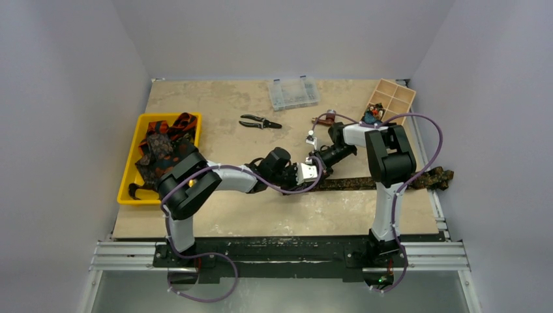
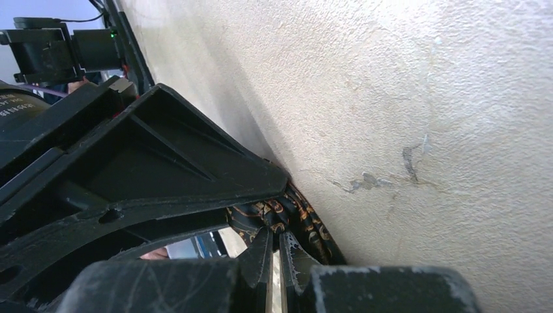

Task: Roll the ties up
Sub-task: Roll the tie at the center of the board.

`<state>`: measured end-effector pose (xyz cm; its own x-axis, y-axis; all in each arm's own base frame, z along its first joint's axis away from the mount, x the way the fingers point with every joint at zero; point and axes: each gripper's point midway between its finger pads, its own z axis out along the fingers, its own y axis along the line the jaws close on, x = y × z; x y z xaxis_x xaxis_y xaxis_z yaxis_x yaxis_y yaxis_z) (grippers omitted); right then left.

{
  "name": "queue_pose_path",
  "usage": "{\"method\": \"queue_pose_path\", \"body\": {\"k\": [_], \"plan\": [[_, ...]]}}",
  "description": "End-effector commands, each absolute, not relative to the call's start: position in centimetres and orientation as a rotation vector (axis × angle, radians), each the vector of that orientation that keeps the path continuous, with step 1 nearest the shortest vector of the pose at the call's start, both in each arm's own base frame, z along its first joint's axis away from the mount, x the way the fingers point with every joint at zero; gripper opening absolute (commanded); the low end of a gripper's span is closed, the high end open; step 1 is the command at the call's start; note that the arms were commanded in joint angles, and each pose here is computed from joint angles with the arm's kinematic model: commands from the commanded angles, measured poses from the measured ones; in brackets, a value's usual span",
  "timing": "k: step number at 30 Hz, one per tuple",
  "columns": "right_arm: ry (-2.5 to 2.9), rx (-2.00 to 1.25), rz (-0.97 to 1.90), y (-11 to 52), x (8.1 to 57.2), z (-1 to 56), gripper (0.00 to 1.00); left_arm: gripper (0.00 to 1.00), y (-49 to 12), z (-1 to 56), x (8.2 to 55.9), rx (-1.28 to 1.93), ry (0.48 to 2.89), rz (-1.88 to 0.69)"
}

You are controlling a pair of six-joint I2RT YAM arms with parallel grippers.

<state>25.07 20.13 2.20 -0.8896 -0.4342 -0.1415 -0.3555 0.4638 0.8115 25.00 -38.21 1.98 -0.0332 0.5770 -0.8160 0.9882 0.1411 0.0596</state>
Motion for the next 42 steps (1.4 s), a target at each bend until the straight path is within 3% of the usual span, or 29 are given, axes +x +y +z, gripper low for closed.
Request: {"method": "queue_pose_path", "body": {"k": [1, 3, 7, 10, 24, 29, 30, 35, 38, 42], "plan": [[-2.665, 0.792, -1.343, 19.6, 25.3, 3.1, 0.00, 0.27, -35.6, 0.6, 24.5, 1.605, 1.742, -0.630], [-2.695, 0.790, -1.271, 19.0, 25.4, 2.1, 0.00, 0.28, -35.7, 0.7, 24.2, 1.610, 1.740, -0.646], [-2.712, 0.767, -1.215, 18.8, 25.7, 0.8, 0.00, 0.52, -36.0, 1.1, 24.0, 1.589, 1.729, -0.685], [-2.739, 0.766, -1.168, 18.5, 26.1, 0.0, 0.00, 0.58, -36.0, 2.0, 23.8, 1.549, 1.708, -0.779], [-2.761, 0.755, -1.118, 18.1, 26.2, -1.5, 0.00, 0.53, -38.1, 3.0, 24.5, 1.471, 1.633, -0.898], [-2.761, 0.763, -1.164, 18.5, 26.3, -0.7, 0.00, 0.44, -38.4, 3.1, 25.1, 1.455, 1.647, -0.886], [-2.755, 0.766, -1.191, 18.8, 26.3, -0.3, 0.00, 0.45, -38.4, 3.1, 25.1, 1.449, 1.658, -0.884], [-2.733, 0.812, -1.306, 20.2, 26.4, 1.5, 0.00, 0.72, -38.5, 3.4, 25.3, 1.429, 1.668, -0.874], [-2.721, 0.827, -1.333, 20.7, 26.3, 1.8, 0.00, 0.74, -39.0, 2.9, 25.4, 1.435, 1.674, -0.859], [-2.708, 0.852, -1.373, 21.0, 26.2, 2.9, 0.00, 0.66, -39.4, 1.8, 25.6, 1.474, 1.695, -0.823]]}}
